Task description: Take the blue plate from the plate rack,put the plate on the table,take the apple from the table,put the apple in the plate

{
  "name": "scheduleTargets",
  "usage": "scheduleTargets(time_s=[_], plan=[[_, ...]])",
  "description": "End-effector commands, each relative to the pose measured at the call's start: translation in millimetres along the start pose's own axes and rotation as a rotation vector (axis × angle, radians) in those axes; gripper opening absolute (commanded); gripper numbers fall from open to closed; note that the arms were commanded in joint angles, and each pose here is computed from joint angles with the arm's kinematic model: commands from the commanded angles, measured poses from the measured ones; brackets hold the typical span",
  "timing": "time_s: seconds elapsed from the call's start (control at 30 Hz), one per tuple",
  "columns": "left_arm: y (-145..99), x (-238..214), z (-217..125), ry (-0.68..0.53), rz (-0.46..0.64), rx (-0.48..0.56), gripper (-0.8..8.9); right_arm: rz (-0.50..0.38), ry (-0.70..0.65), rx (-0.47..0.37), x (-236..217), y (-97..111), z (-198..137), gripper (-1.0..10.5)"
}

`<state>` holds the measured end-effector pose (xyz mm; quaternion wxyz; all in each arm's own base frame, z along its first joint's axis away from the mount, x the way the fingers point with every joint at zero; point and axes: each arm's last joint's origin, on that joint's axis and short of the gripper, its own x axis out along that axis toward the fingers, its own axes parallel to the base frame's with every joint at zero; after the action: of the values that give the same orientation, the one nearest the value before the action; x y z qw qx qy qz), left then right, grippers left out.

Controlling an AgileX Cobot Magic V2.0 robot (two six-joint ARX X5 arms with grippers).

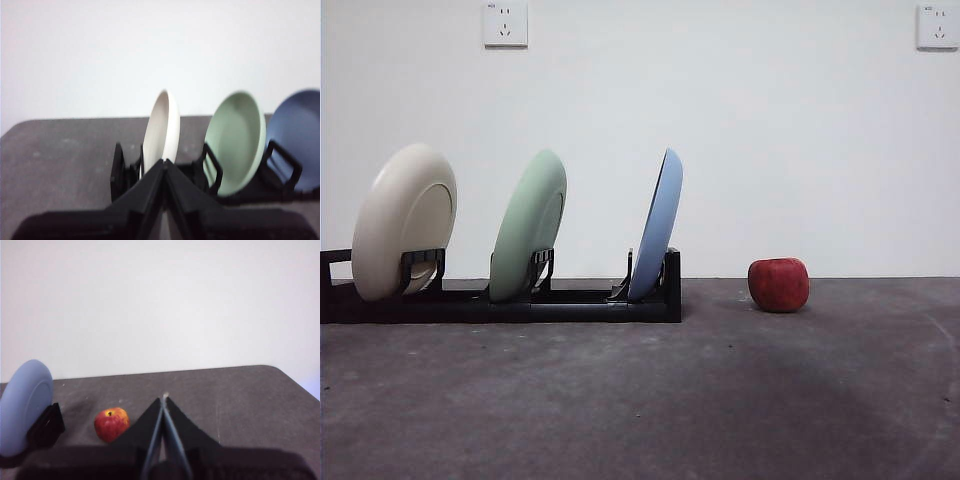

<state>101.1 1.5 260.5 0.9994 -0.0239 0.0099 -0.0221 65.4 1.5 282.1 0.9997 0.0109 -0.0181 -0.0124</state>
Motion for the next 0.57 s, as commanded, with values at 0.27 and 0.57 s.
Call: scheduleTargets(time_s=[0.27, 0.57], plan=[[-1, 23, 69, 0.077, 0.004, -0.066, -0.05, -0.006, 0.238, -0.007, 2, 1, 62, 0.0], [-2, 65, 105, 0.281, -0.076, -0.130, -0.05, -0.022, 0.526, -0.002, 23, 3, 74, 0.0]])
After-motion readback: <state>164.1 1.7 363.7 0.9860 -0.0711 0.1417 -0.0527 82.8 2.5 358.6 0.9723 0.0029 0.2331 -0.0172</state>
